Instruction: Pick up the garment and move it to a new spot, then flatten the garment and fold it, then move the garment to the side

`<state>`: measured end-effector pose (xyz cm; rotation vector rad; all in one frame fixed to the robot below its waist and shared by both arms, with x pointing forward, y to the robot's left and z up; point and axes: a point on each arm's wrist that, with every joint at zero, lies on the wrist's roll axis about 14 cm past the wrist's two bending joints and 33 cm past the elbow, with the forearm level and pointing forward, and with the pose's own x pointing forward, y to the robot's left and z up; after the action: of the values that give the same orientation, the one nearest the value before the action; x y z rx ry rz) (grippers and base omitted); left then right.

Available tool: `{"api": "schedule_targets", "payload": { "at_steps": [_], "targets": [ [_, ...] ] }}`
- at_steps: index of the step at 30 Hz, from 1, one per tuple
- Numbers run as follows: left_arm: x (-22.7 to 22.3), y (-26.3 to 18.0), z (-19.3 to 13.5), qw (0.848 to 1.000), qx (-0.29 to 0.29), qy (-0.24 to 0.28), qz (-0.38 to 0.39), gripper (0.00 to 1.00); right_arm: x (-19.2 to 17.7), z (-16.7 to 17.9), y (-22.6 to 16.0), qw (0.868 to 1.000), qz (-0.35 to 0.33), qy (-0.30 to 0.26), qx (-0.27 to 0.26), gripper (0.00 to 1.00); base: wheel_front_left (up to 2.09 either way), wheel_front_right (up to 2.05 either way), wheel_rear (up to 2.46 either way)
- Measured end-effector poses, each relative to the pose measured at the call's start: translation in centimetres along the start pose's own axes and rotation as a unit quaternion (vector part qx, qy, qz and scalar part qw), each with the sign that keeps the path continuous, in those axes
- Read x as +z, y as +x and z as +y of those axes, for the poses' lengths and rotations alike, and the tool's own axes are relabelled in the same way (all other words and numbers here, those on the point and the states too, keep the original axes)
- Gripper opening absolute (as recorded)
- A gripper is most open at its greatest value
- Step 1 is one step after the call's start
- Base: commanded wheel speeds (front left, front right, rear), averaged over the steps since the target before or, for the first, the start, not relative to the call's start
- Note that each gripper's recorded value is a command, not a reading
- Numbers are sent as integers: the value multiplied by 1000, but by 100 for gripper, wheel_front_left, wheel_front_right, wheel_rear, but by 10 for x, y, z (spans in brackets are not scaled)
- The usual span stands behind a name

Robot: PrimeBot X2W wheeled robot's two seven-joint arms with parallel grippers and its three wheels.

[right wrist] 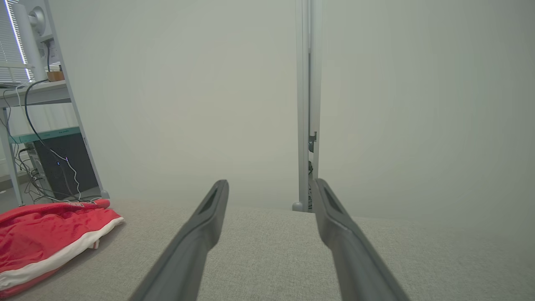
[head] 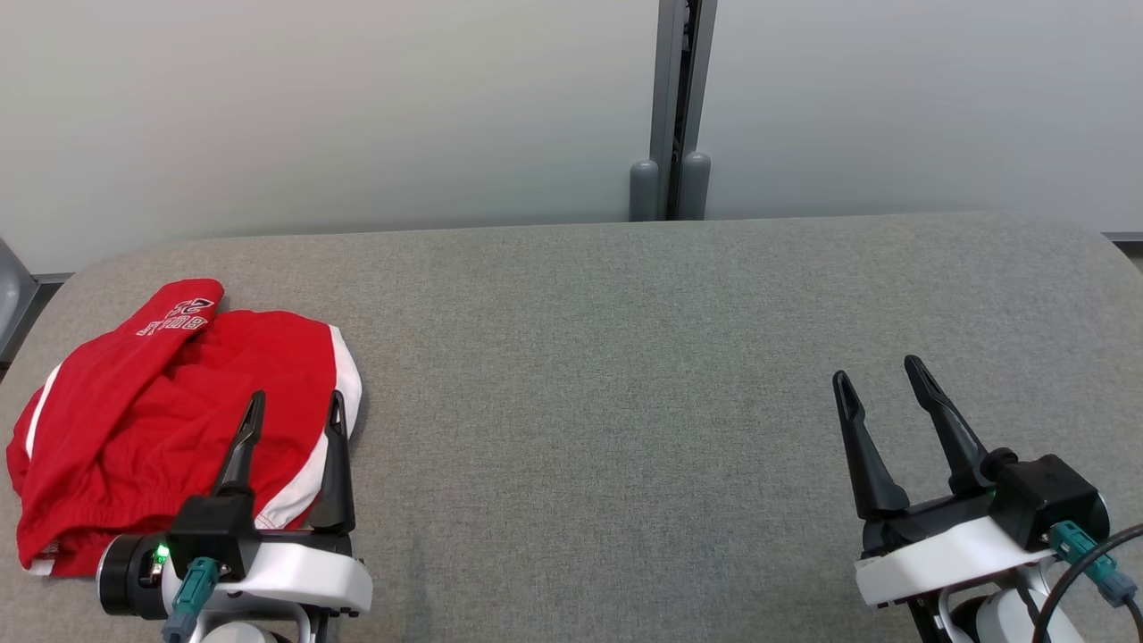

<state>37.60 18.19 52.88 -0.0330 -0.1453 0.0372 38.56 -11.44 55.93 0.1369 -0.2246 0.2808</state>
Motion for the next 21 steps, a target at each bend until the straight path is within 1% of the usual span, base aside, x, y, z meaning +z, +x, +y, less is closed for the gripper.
{"api": "schedule_targets", "payload": {
  "at_steps": [16,21],
  "targets": [
    [-5,-1,2,1000,3,1,8,100,-2,1,1,1000,3,0,3,100,0,0,0],
    [-6,-4,7,1000,11,1,10,100,-4,6,4,1000,4,3,11,100,0,0,0]
  ]
}}
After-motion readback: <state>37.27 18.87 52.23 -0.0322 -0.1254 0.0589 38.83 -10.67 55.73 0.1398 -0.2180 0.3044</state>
